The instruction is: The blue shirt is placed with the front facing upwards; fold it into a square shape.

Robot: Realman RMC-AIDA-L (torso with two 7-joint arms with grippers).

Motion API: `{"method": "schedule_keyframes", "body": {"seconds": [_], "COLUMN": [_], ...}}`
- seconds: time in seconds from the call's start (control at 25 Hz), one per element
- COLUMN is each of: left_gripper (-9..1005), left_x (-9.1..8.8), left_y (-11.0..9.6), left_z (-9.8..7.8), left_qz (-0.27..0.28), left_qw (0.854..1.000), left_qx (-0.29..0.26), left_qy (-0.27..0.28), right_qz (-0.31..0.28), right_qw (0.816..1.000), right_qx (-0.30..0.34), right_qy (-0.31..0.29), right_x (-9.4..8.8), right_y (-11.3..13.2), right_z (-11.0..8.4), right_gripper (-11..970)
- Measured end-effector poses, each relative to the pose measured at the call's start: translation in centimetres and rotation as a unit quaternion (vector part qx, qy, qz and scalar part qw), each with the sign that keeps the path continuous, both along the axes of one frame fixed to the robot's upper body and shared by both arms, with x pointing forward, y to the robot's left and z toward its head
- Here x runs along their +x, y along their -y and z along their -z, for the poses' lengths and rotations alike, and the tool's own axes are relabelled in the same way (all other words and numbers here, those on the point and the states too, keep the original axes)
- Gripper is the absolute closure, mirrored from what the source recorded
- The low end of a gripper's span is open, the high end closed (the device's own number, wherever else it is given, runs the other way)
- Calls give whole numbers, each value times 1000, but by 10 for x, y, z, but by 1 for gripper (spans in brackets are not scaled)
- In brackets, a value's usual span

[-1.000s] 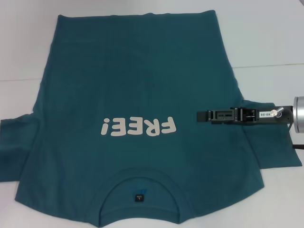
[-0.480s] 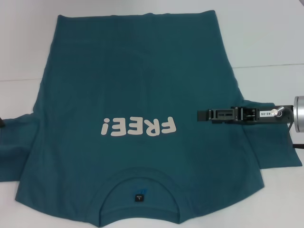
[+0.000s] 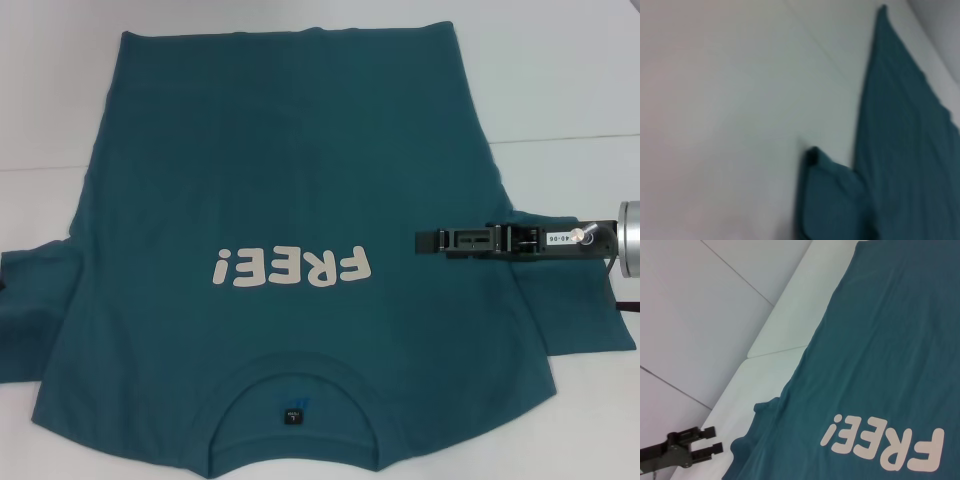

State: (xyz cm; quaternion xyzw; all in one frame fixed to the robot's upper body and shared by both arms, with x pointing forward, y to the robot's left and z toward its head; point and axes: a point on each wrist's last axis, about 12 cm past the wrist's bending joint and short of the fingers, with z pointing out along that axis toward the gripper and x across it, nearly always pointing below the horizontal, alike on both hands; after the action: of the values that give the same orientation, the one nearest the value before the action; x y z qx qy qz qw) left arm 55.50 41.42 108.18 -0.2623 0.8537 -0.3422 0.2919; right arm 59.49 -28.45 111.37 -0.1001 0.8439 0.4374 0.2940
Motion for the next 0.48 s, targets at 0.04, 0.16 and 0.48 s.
{"method": "schedule_keyframes", "body": {"seconds": [0.04,0.16,0.48], "left_gripper": [276,276,275], "left_x": [2,5,15], "left_y": [1,4,11], "left_z": [3,9,11], "left_qz": [-4,-10,-8], "left_qw": [1000,1000,999], "left_qx": [7,17,32], "left_qy": [-3,-7,-6], "right_qz": [0,0,1], "right_qw": [1000,1000,1000], "right_qx": [0,0,0], "right_qy": [0,0,-1], "right_x": [0,0,0], "right_y": [0,0,1], "right_z": [0,0,1], "right_gripper": [40,41,41]}}
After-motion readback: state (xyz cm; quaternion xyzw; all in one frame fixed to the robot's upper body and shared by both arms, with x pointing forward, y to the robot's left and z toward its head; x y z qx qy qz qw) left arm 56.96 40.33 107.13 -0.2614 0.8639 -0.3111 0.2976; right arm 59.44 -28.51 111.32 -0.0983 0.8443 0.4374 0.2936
